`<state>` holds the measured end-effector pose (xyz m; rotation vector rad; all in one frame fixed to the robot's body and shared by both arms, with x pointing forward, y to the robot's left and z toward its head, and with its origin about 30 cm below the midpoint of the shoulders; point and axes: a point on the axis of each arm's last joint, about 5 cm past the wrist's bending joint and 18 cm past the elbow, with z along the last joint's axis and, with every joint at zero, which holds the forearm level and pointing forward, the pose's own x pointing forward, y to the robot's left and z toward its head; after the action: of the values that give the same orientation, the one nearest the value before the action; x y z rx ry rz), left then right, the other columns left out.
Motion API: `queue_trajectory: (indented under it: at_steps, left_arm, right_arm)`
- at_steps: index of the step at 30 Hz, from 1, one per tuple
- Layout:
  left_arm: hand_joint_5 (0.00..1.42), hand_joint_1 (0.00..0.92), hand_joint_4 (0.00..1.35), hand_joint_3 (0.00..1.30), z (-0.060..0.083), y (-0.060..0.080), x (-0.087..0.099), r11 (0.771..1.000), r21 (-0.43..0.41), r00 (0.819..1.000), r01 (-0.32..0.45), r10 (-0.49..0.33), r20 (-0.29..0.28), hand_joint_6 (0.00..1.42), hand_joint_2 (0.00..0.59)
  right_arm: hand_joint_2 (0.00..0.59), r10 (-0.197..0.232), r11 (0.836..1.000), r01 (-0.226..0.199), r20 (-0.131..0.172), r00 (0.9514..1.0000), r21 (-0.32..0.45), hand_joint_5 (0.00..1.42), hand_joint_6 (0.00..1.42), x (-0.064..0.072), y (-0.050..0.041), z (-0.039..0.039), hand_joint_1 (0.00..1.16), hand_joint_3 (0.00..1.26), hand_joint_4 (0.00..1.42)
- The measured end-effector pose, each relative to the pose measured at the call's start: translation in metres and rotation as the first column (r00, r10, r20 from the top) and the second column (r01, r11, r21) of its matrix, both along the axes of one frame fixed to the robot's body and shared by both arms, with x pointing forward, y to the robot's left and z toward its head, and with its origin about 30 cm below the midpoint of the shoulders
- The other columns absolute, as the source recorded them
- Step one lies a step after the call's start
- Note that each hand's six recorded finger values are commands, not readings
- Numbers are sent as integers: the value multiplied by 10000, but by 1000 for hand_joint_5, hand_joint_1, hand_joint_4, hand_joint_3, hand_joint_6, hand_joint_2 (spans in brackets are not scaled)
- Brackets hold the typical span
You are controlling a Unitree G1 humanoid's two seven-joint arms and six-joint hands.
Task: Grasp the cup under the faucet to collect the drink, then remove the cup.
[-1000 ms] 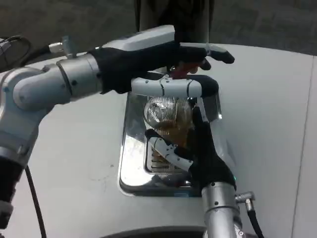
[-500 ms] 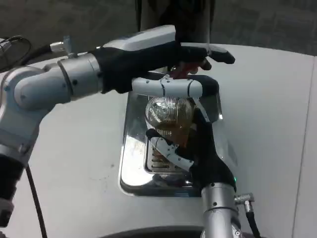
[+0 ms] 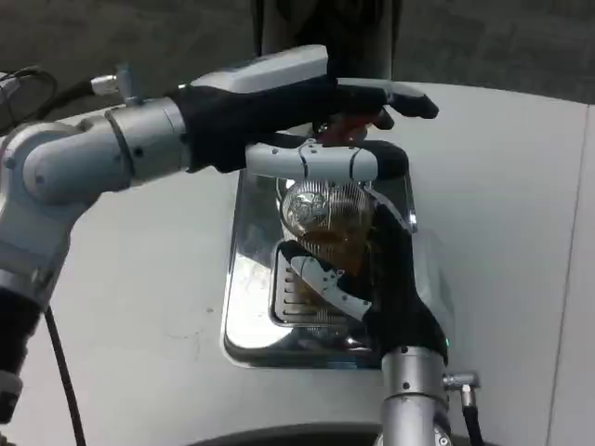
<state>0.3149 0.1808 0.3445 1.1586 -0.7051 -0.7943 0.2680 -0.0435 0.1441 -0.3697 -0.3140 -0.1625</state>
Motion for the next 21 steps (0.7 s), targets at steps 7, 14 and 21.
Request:
queue_trajectory:
  at_steps: [7, 14, 21]
  left_arm:
    - [193, 0, 140, 200, 12, 7, -14, 10000, 60, 10000, -7, 7, 82, 172, 194]
    - [206, 0, 125, 160, 3, 16, -34, 10000, 13, 9999, 15, -15, 139, 175, 152]
    - [219, 0, 115, 129, -1, 82, -56, 9931, -1168, 9987, -44, 103, 500, 196, 145]
  right_arm:
    - [251, -102, 9997, 101, 82, 9999, 210, 412, 333, -3, 7, -13, 760, 371, 472]
    - [256, -247, 9993, 239, 264, 9993, 288, 489, 376, -11, 27, -51, 771, 447, 557]
    - [256, -260, 9991, 248, 374, 9990, 339, 528, 395, -17, 31, -32, 774, 475, 586]
